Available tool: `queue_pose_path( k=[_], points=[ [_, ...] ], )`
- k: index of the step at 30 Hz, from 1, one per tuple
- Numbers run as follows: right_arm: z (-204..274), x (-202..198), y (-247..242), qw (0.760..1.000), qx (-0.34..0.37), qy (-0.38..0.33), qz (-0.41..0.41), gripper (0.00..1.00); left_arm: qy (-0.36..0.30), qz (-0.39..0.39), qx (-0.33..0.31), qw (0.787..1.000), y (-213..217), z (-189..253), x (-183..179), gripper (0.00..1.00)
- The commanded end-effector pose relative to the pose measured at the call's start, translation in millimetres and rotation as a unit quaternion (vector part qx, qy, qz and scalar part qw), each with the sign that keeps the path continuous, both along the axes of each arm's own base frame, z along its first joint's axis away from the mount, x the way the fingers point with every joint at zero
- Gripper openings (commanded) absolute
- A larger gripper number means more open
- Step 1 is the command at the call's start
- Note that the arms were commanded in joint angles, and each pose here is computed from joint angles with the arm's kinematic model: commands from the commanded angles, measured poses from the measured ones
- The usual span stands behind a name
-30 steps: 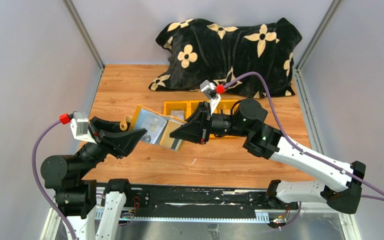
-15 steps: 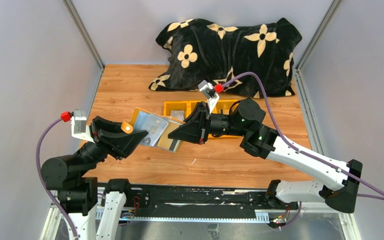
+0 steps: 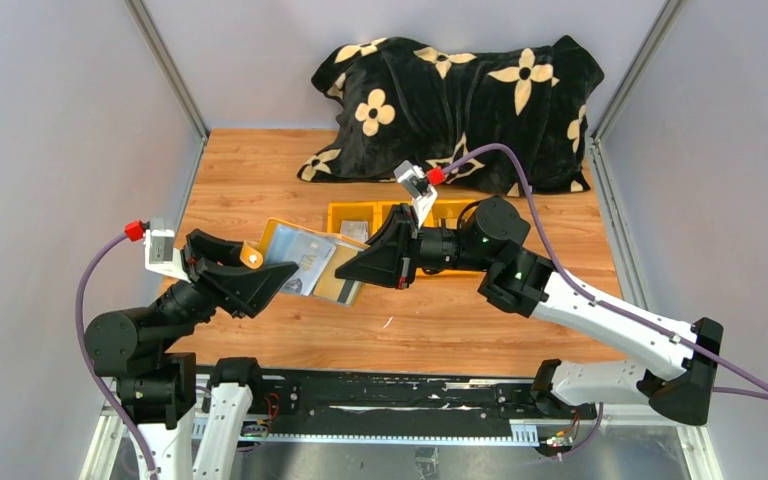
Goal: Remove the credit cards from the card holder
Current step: Remove the credit card from the card holder.
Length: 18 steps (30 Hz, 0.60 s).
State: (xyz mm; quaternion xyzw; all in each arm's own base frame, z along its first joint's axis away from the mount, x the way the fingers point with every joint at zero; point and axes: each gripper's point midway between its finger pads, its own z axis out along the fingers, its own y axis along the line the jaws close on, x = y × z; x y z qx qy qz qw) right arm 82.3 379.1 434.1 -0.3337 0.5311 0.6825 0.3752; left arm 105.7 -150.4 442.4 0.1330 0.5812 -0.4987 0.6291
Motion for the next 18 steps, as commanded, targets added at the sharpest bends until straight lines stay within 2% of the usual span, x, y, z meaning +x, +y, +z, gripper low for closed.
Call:
queue_pose_path(
  k=[1,5,8,11,14,15,18],
  points=[
    [14.8,-10.1,-3.0,0.999,0.027,-0.013,0.023,0.00,0.006,-0.007,-0.003,1.000,-1.0,-1.0,3.3,0.51],
    [11.0,-9.5,-2.3,0.999,0.023,-0.012,0.022,0.00,0.005,-0.017,-0.002,1.000,-2.9,0.3,0.2,0.31],
    [9.1,-7.9,-2.3,1.000,0.022,-0.014,0.018,0.00,0.008,-0.021,-0.002,1.000,-3.5,0.3,0.2,0.20],
    [6.2,-4.1,-2.4,1.000,0.020,-0.012,0.012,0.00,0.007,-0.023,-0.002,1.000,-4.0,1.5,-0.8,0.13],
    [6.2,-0.1,-3.2,1.000,0.022,-0.005,0.009,0.03,0.007,-0.025,-0.003,1.000,-4.3,2.5,-1.6,0.10],
    [6.8,0.3,-3.5,1.000,0.025,-0.006,0.009,0.08,0.008,-0.026,-0.004,1.000,-4.5,2.5,-1.8,0.10],
    [6.1,6.2,-5.0,1.000,0.028,-0.005,-0.004,0.30,0.008,-0.028,-0.002,1.000,-4.8,2.3,-2.2,0.07]
  ],
)
